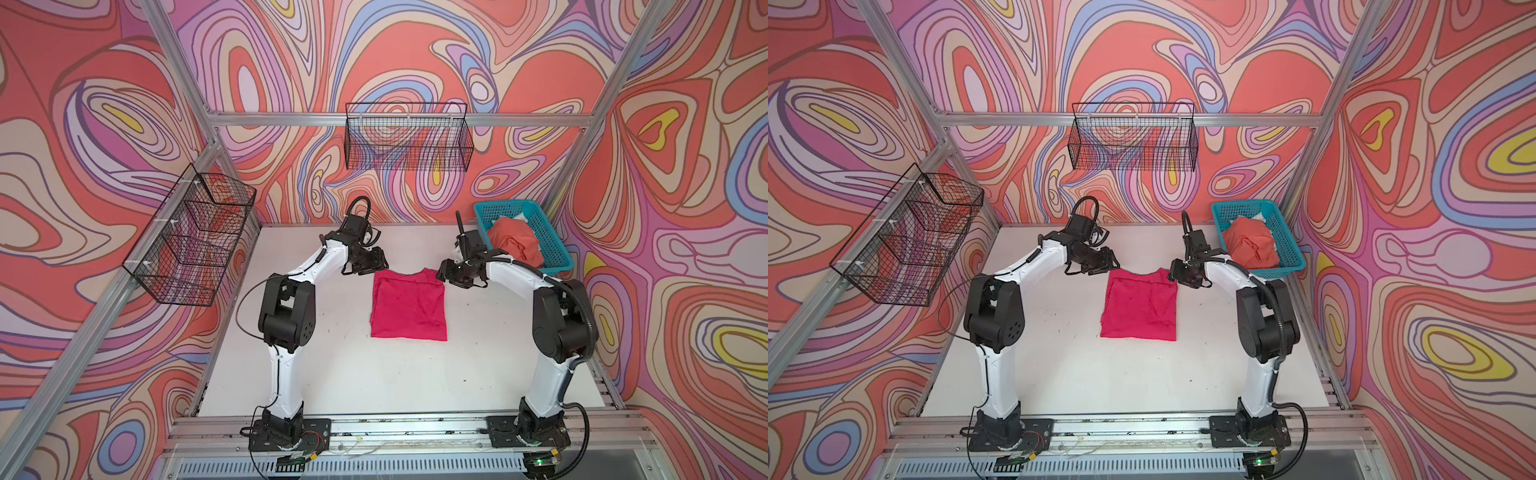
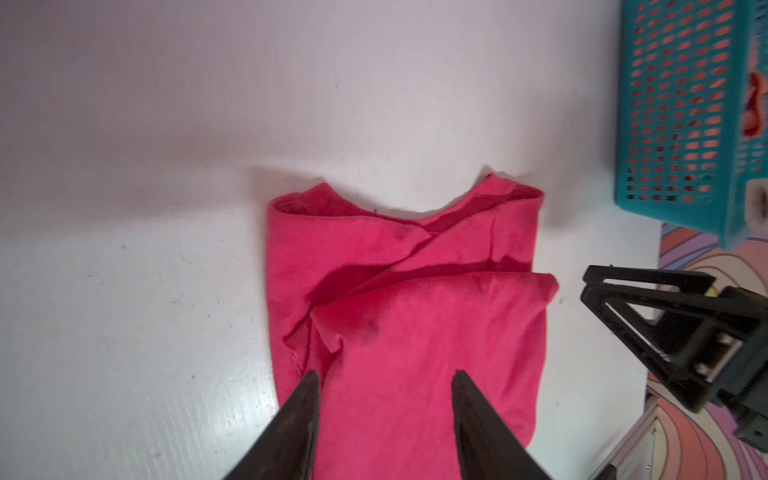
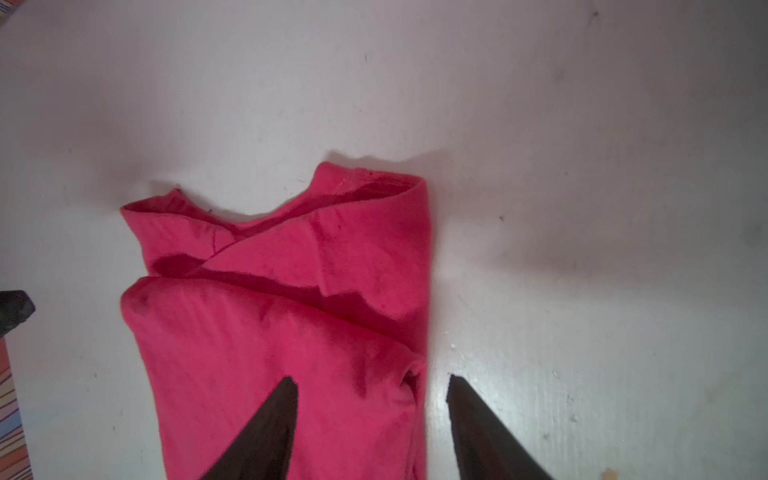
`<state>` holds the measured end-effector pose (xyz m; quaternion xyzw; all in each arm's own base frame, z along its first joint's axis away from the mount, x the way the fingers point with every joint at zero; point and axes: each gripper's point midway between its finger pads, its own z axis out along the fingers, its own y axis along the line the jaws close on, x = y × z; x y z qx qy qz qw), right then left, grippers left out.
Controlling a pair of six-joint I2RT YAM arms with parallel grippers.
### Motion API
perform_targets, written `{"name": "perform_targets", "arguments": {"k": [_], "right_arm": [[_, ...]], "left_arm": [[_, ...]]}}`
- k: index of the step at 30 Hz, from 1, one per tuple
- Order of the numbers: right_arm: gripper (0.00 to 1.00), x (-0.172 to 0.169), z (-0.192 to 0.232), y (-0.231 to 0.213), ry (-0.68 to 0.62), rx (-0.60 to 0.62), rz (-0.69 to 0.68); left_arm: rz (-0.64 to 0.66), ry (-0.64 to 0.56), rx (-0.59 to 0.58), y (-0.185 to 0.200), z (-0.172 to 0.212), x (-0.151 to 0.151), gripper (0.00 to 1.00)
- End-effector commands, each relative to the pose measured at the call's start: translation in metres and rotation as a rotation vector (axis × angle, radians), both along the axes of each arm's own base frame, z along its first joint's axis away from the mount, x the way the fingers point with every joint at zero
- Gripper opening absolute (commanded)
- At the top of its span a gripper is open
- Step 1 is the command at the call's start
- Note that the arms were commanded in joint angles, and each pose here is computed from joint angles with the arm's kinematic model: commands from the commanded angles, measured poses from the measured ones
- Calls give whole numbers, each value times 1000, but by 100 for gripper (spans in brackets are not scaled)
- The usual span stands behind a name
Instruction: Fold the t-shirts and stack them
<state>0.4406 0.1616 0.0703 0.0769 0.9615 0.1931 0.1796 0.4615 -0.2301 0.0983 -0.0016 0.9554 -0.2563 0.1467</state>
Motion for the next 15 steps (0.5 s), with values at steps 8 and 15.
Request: {"name": "perform_targets", "arguments": {"k": [8,15], "right_arm": [[50,2,-15,5,4,21,27],[50,-12,-8,2,10,30,12]], "left_arm": [[-62,-38,39,-13,-17,0,50],[-73,-1,92,-3,-28,-19,50]]}}
